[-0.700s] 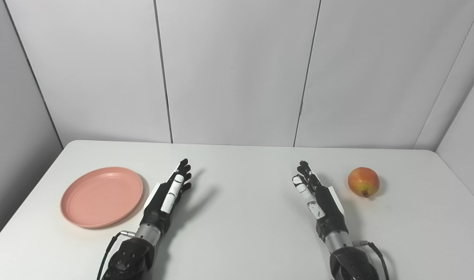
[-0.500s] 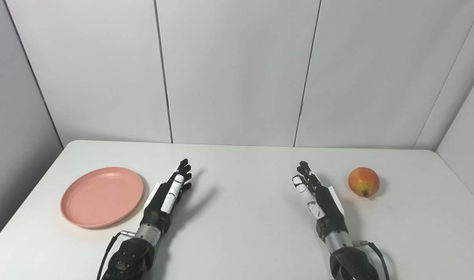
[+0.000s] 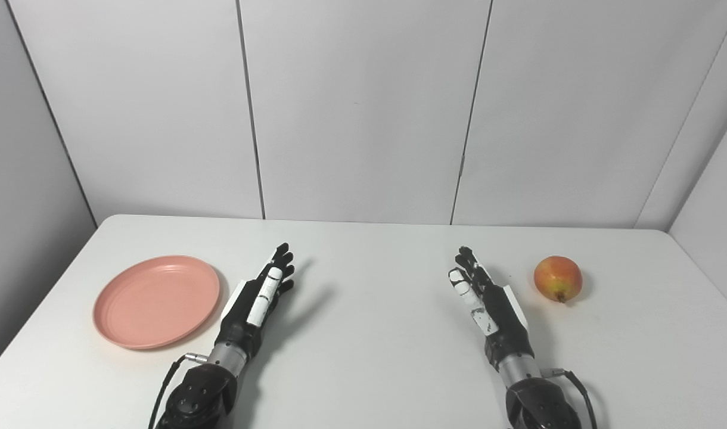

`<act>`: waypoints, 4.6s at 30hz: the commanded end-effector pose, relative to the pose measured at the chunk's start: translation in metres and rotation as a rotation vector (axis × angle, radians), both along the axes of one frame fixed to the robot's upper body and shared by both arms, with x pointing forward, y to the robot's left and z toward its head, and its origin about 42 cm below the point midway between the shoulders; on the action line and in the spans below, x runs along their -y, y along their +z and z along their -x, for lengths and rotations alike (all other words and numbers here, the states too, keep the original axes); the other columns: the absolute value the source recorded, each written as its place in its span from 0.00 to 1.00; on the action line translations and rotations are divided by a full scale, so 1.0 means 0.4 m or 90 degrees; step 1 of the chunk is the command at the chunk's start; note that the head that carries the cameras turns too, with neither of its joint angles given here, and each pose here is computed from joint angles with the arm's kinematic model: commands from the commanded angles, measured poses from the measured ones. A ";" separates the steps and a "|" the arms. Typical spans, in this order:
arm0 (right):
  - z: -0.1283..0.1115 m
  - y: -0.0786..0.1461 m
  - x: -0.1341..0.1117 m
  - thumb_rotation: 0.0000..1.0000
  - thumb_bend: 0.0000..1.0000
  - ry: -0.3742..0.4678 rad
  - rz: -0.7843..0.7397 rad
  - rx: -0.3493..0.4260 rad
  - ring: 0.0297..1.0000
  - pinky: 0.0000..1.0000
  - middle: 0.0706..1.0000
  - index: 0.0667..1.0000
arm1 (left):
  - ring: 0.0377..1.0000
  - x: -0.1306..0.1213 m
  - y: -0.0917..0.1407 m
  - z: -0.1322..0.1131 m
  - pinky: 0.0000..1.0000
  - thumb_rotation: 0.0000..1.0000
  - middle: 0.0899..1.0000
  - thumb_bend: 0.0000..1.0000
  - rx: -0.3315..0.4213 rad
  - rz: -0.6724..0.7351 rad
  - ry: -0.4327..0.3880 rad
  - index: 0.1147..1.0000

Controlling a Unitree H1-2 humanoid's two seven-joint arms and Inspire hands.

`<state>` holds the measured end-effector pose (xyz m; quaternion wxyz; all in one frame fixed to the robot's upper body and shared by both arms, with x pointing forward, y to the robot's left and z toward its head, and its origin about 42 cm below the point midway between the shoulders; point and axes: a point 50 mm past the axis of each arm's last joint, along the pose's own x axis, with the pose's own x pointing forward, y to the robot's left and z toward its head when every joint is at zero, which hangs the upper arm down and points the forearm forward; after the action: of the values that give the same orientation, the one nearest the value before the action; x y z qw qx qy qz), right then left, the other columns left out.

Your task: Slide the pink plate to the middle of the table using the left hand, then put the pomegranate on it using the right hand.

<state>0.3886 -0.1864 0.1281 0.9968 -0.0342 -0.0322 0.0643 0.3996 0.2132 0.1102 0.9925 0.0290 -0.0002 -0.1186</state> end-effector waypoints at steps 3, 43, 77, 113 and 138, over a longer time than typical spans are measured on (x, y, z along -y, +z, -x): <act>-0.028 0.056 -0.004 0.81 0.58 0.009 0.002 0.039 0.92 0.93 0.94 0.94 | 0.97 0.005 0.009 -0.009 0.94 1.00 0.98 0.54 0.001 -0.006 -0.020 0.98; -0.016 0.035 0.087 0.77 0.59 0.013 -0.004 0.028 0.95 0.96 0.98 0.98 | 0.95 0.107 -0.013 -0.005 0.90 1.00 0.96 0.52 -0.002 -0.022 0.004 0.95; -0.014 0.017 0.101 0.80 0.52 0.013 -0.013 0.037 0.97 1.00 0.99 1.00 | 0.96 0.132 -0.030 0.002 0.91 1.00 0.97 0.54 0.030 0.049 0.033 0.97; -0.035 0.009 0.128 0.78 0.51 0.009 -0.008 0.051 0.95 0.99 0.98 0.99 | 0.97 -0.056 0.235 -0.068 0.96 1.00 0.98 0.59 0.184 0.139 0.192 0.97; -0.038 0.015 0.126 0.76 0.50 0.009 -0.028 0.058 0.95 0.99 0.97 0.99 | 0.87 -0.325 0.262 -0.057 0.86 1.00 0.88 0.60 0.221 0.037 0.334 0.88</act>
<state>0.3942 -0.2355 0.1139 0.9973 -0.0137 -0.0290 0.0666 0.4138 0.3367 0.1845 0.9836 0.0106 -0.1088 0.1435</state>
